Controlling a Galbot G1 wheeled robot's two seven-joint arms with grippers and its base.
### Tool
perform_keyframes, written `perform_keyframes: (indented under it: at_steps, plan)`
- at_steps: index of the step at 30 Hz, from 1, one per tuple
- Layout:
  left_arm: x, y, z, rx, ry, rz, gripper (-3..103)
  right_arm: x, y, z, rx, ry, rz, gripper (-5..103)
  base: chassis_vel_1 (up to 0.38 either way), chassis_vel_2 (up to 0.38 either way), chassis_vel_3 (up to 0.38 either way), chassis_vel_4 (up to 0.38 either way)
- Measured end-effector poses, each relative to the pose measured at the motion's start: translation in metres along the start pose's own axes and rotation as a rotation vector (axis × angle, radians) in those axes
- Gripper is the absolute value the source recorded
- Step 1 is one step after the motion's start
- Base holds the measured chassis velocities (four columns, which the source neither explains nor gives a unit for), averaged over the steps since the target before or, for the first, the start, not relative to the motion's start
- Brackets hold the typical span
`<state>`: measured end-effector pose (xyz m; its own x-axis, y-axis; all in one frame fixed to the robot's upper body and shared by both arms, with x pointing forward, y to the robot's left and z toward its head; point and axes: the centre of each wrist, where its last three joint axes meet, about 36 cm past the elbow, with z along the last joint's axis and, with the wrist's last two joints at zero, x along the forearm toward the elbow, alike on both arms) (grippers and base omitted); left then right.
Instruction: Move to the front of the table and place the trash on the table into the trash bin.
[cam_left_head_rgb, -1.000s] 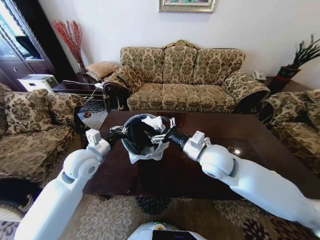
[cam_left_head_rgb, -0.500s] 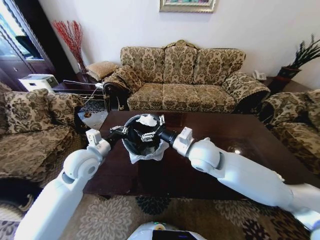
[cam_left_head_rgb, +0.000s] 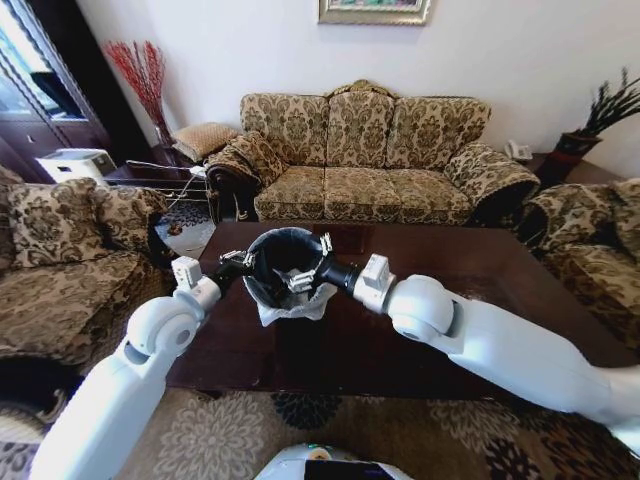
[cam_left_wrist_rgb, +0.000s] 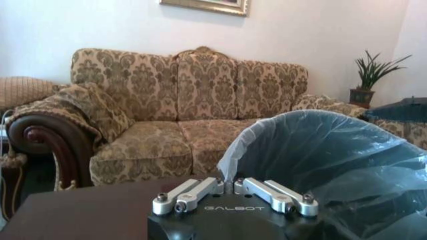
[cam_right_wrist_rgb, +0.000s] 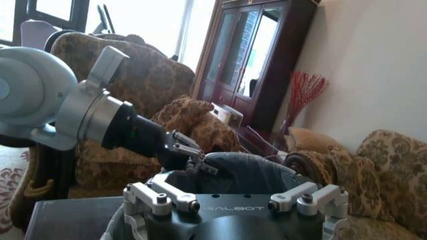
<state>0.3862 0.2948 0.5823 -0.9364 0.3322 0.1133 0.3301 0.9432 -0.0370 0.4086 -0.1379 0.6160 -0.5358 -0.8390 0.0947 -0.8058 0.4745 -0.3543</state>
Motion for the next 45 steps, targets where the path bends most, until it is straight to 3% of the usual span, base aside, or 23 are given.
perform_keyframes:
  at_steps: [4,6,11,17,20,23,28,34,45]
  plan:
    - [0.000,-0.001,0.004,0.011,0.005,-0.002,3,-0.004,-0.002,-0.002,-0.027,-0.054,0.074,100,0.000,0.000,0.000,0.000]
    - [0.000,0.000,0.004,0.013,0.005,-0.006,3,-0.001,-0.011,-0.006,-0.075,-0.087,0.153,100,0.000,0.000,0.000,0.000]
    - [0.000,0.001,0.004,0.016,-0.004,-0.012,3,0.013,-0.026,-0.006,-0.130,-0.080,0.303,100,0.000,0.000,0.000,0.000]
    - [0.002,0.002,0.005,0.025,-0.013,-0.026,3,0.039,-0.026,0.035,-0.229,0.064,0.593,100,0.000,0.000,0.000,0.000]
    - [0.003,0.004,0.004,0.021,-0.019,-0.033,3,0.050,-0.033,0.056,-0.241,0.105,0.674,100,0.000,0.000,0.000,0.000]
    - [0.004,0.009,0.004,0.013,-0.023,-0.044,3,0.076,-0.038,0.104,-0.256,0.184,0.777,100,0.000,0.000,0.000,0.000]
    - [0.003,0.011,0.008,0.022,-0.023,-0.046,3,0.096,-0.032,0.129,-0.292,0.227,0.837,100,0.000,0.000,0.000,0.000]
    - [0.001,0.010,0.012,0.044,-0.024,-0.044,3,0.093,-0.006,0.145,-0.354,0.237,0.874,100,0.000,0.000,0.000,0.000]
    - [0.002,0.007,0.016,0.048,-0.016,-0.035,3,0.086,-0.009,0.163,-0.369,0.259,0.868,100,-0.016,-0.024,0.027,0.030]
